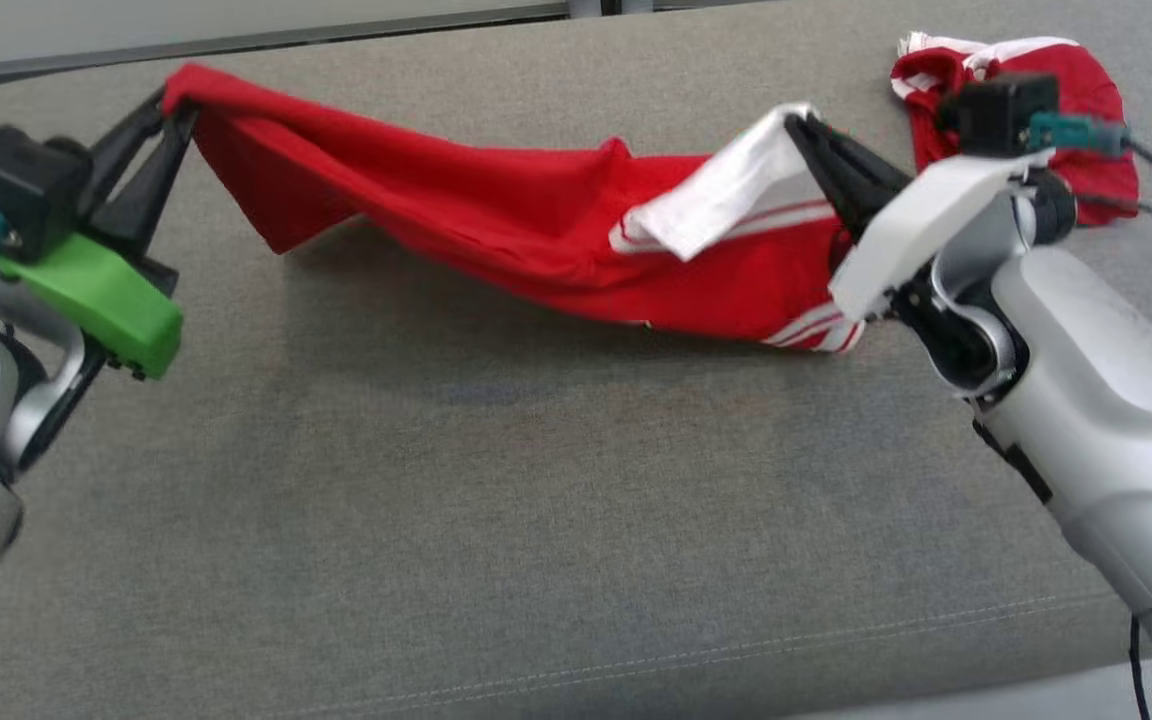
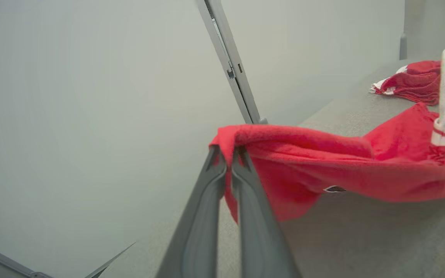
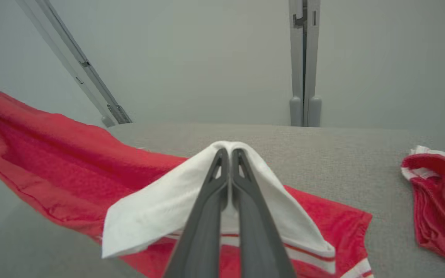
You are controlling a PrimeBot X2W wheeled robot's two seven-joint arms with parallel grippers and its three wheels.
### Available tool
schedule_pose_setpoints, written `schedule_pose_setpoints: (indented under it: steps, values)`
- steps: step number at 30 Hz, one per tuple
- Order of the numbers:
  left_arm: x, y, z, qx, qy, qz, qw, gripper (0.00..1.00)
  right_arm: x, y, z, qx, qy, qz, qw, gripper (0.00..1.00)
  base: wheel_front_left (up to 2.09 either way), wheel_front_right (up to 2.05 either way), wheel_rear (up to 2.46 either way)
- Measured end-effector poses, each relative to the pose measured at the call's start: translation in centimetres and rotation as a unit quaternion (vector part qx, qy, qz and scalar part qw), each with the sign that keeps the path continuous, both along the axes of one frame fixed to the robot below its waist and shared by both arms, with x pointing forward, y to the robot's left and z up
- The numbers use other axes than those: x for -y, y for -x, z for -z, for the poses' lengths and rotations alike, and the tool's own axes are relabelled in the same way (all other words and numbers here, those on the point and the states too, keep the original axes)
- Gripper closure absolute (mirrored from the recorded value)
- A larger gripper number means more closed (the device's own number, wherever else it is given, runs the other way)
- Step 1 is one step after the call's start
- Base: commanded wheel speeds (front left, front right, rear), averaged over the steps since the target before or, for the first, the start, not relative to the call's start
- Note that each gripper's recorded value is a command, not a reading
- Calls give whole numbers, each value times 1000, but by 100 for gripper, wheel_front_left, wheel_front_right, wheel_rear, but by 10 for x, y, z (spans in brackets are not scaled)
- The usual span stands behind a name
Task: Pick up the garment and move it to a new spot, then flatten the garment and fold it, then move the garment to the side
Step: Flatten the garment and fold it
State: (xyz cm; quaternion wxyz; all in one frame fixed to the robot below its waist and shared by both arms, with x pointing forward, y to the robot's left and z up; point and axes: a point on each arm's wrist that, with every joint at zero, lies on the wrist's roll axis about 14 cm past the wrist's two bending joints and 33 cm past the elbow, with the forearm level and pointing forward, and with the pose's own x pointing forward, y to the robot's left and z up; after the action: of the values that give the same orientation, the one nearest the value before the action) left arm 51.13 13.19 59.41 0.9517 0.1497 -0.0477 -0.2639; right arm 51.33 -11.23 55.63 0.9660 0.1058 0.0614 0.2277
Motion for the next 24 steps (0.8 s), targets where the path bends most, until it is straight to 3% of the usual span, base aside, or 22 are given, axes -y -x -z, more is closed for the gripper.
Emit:
schedule_pose_setpoints:
  steps: [4,7,17,24]
  values:
    - [2,-30,-21,19,-42,12,999,100,-7,-35,-28,15,-14,-1,1000,100,0,0,0]
    - [8,-55,-36,30,-58,18,998,100,-4,-64,-49,30,6,5,1000,100,0,0,0]
    - [-13,-148,-67,33,-19,-37,999,100,16,-158,-98,56,-5,75,996,100,0,0,0]
    - [-16,-178,-82,48,0,-59,997,100,26,-185,-114,88,-10,119,989,100,0,0,0]
